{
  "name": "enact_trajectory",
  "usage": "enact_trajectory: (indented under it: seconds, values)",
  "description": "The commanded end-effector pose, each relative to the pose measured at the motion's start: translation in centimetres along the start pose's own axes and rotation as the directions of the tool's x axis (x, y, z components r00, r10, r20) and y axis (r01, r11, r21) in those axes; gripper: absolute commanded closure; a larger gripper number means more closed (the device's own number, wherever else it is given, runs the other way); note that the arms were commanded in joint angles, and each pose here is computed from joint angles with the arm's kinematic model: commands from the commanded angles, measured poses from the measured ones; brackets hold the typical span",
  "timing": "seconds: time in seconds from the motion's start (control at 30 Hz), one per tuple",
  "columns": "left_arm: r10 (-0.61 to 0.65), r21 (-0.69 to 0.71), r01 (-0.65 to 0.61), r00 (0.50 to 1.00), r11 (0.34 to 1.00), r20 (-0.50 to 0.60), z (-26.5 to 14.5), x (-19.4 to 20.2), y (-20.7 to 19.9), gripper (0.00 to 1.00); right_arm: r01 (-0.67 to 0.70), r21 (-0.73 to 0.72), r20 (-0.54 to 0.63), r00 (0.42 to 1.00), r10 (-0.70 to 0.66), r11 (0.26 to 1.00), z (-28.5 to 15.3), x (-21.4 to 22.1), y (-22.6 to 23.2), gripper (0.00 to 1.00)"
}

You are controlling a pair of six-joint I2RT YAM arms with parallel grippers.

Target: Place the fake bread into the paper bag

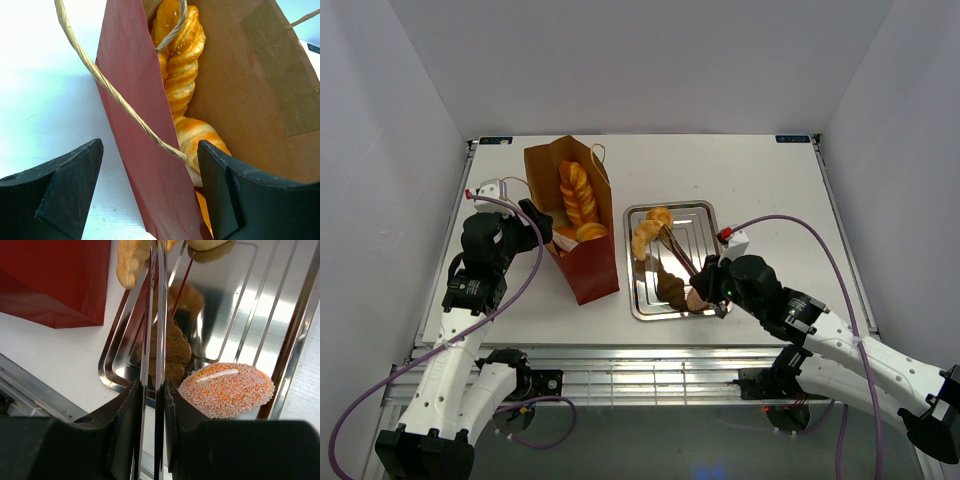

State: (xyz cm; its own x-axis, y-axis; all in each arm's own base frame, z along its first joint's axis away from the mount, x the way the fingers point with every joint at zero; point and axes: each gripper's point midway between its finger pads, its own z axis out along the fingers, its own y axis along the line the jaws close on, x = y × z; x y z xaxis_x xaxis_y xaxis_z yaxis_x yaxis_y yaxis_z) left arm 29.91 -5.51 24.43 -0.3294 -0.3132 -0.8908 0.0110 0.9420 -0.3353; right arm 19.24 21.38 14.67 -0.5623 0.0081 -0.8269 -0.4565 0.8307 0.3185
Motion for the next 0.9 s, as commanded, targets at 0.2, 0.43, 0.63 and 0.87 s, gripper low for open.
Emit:
enact_trajectory:
  seconds: [0.2,0.43,0.63,0.87]
  values:
    - [0.0,0.014,0.0,1.0,1.0,-0.014,0.2,0.5,-0.2,0.14,-0.009,-0.054,0.128,0.992,0.015,0.999,-2.9,-5.1,1.7,0.75]
    - [0.0,0.015,0.0,1.0,1.0,-0.015,0.2,0.5,-0.3,0.14,0.007,-0.119,0.183,0.983,0.015,0.993,-4.9,-7.6,3.2,0.76]
    - [0.0,0.016,0.0,1.0,1.0,-0.013,0.2,0.5,-0.3,0.14,0.043,-0.177,0.238,0.971,0.0,0.983,-6.7,-10.5,4.9,0.76]
    - [0.0,0.016,0.0,1.0,1.0,-0.01,0.1,0.4,-0.3,0.14,0.084,-0.237,0.274,0.961,-0.016,0.968,-7.8,-13.0,6.8,0.76]
